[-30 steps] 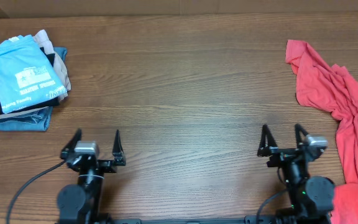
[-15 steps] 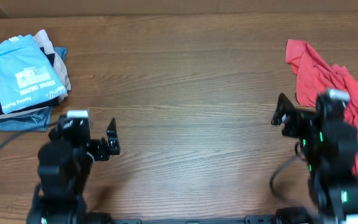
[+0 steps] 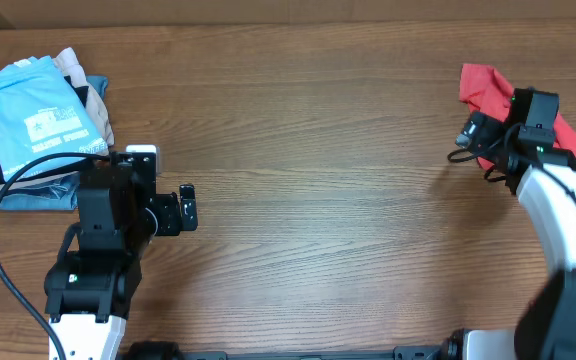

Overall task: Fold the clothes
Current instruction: 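Grasp the coral-red T-shirt with the right gripper and drag it leftward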

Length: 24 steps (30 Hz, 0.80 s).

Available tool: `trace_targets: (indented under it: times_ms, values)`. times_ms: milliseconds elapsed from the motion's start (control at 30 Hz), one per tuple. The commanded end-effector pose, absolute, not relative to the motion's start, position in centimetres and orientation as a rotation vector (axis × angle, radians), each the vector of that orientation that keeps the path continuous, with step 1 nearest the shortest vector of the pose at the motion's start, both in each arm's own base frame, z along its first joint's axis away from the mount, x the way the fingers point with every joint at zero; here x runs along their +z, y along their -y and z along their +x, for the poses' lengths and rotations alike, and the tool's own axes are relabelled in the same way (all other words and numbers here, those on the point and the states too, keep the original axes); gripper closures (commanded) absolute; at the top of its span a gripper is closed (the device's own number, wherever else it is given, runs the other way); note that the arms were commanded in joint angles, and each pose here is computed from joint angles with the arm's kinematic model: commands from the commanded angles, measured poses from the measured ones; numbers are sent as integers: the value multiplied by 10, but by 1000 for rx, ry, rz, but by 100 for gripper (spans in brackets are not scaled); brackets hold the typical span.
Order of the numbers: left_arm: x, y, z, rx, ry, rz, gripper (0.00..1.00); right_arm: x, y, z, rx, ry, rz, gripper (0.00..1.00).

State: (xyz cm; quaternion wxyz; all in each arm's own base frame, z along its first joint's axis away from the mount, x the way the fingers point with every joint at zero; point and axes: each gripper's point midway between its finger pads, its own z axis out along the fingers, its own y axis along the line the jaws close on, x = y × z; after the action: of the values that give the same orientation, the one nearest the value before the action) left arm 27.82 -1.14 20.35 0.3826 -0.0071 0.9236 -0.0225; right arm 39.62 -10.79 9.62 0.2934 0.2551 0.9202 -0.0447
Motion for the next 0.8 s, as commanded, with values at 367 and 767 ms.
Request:
trace_targets:
  times_ms: [367,767]
  values:
    - [211,16,284,-85,-2339,-18,0,3,146,420,-148,-2494,774,12]
    - [213,16,286,-86,-2328,-18,0,25,96,439,76,-2534,575,96]
